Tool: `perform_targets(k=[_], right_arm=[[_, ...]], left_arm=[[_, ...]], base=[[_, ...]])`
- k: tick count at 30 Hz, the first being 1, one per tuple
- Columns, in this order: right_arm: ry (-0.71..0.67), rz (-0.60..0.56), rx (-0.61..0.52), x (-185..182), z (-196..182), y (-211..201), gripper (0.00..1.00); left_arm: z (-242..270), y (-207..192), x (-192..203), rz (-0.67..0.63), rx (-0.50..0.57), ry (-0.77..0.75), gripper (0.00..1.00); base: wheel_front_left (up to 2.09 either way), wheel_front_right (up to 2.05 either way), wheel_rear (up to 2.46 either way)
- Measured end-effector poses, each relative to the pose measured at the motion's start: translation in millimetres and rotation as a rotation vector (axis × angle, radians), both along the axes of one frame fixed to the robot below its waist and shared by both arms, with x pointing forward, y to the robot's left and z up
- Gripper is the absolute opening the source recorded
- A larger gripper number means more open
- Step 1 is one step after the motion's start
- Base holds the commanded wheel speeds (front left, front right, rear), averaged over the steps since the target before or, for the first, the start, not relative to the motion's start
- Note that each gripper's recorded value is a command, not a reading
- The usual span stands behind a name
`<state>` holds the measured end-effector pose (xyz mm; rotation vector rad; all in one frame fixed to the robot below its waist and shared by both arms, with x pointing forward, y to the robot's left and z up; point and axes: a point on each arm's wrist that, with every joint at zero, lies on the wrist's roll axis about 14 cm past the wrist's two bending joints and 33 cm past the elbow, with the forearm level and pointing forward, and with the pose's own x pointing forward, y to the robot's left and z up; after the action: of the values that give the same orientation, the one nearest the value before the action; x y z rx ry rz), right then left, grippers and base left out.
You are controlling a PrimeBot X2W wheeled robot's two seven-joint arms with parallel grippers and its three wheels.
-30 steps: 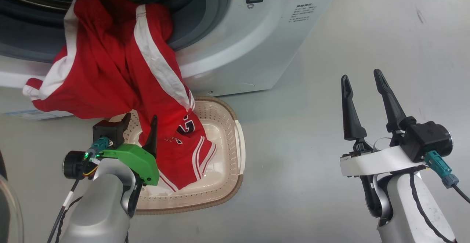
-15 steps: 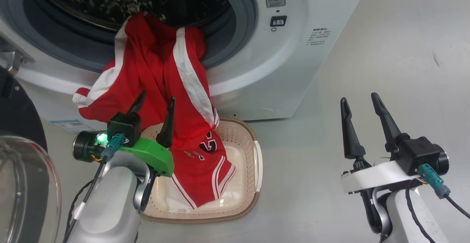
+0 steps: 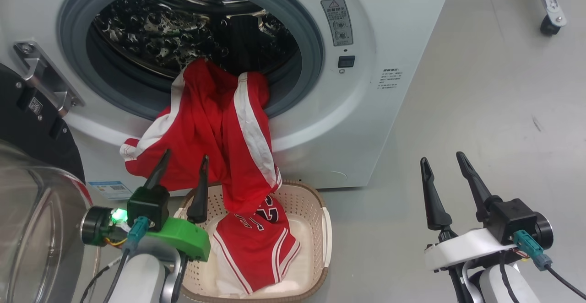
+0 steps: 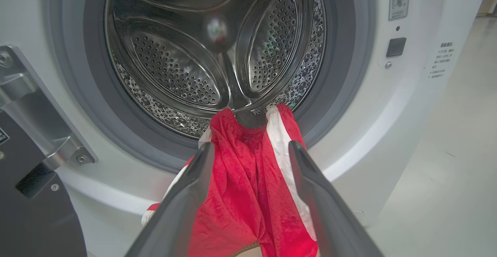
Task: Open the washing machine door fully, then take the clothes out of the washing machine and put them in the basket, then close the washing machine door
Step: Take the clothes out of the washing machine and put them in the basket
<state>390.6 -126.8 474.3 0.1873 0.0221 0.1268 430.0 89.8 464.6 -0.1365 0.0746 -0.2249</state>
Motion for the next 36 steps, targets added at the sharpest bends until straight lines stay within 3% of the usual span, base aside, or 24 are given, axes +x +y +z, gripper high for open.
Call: perform_targets(k=[16,36], right_arm=[[-0.036,-0.013,0.000,-29.7,15.2,-3.5,1.00],[-0.041,-0.028,0.005,-37.9,17.2,-7.1,1.00]], left_arm=[[20.5,16.5,-47.8,0.056,0.000,-0.057,1.00],[29.4,11.5,-63.7,0.038,-0.014,-0.050,1.00]], base=[[0.00,0.00,0.00],[0.00,0.00,0.00]])
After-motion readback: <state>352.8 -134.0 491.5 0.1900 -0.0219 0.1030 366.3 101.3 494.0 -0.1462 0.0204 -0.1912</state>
